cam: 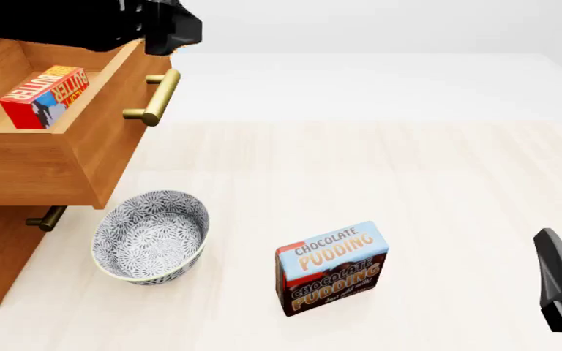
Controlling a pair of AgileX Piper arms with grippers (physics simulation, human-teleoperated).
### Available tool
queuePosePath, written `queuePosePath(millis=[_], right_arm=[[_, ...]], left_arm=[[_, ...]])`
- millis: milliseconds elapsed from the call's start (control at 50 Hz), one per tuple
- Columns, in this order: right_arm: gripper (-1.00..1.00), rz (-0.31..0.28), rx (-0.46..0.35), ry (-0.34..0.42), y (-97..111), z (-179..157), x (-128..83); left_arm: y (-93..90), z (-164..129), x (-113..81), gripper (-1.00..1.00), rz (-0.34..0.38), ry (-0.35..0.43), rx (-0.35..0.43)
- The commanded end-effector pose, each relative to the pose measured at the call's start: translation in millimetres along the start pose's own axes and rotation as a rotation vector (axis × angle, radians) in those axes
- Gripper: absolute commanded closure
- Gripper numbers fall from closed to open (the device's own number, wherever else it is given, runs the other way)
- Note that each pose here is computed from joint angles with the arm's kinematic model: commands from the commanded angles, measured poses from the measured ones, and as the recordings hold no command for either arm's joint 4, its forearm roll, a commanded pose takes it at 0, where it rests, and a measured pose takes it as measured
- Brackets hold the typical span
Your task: Put the butter at the back in the top drawer of the cabinet and close it.
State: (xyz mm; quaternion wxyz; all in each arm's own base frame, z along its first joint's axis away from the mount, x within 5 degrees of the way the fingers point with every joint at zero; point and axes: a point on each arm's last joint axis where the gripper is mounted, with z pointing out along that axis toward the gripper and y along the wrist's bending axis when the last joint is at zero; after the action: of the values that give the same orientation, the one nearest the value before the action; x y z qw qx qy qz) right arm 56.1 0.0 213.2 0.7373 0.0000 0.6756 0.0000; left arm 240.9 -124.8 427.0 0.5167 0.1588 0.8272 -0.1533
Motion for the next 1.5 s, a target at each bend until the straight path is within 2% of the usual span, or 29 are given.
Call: queuePosePath(millis=[20, 240, 660, 1100, 1180, 1500], right_arm=[[-1.0, 0.0, 0.0, 0.0, 0.0, 0.0, 0.0], [-1.0, 0.0, 0.0, 0.0, 0.0, 0.0, 0.0], [-1.0, 0.0, 0.0, 0.0, 0.0, 0.0, 0.0], [-1.0, 0.0, 0.0, 0.0, 0.0, 0.0, 0.0], [-1.0, 0.0, 0.0, 0.0, 0.0, 0.0, 0.0], [-1.0, 0.0, 0.0, 0.0, 0.0, 0.0, 0.0]], left_arm=[[-29.4, 36.4, 15.3, -1.0, -0.01, 0.024, 0.091], [-45.4, 60.4, 31.1, -1.0, -0.042, 0.045, 0.132], [-57.2, 92.4, 47.3, -1.0, -0.074, 0.083, 0.149], [-44.1, 113.9, 62.0, -1.0, -0.09, 0.125, 0.105], [-33.9, 113.0, 61.5, -1.0, -0.078, 0.122, 0.082], [-18.2, 117.1, 69.6, -1.0, -0.098, 0.133, 0.041]])
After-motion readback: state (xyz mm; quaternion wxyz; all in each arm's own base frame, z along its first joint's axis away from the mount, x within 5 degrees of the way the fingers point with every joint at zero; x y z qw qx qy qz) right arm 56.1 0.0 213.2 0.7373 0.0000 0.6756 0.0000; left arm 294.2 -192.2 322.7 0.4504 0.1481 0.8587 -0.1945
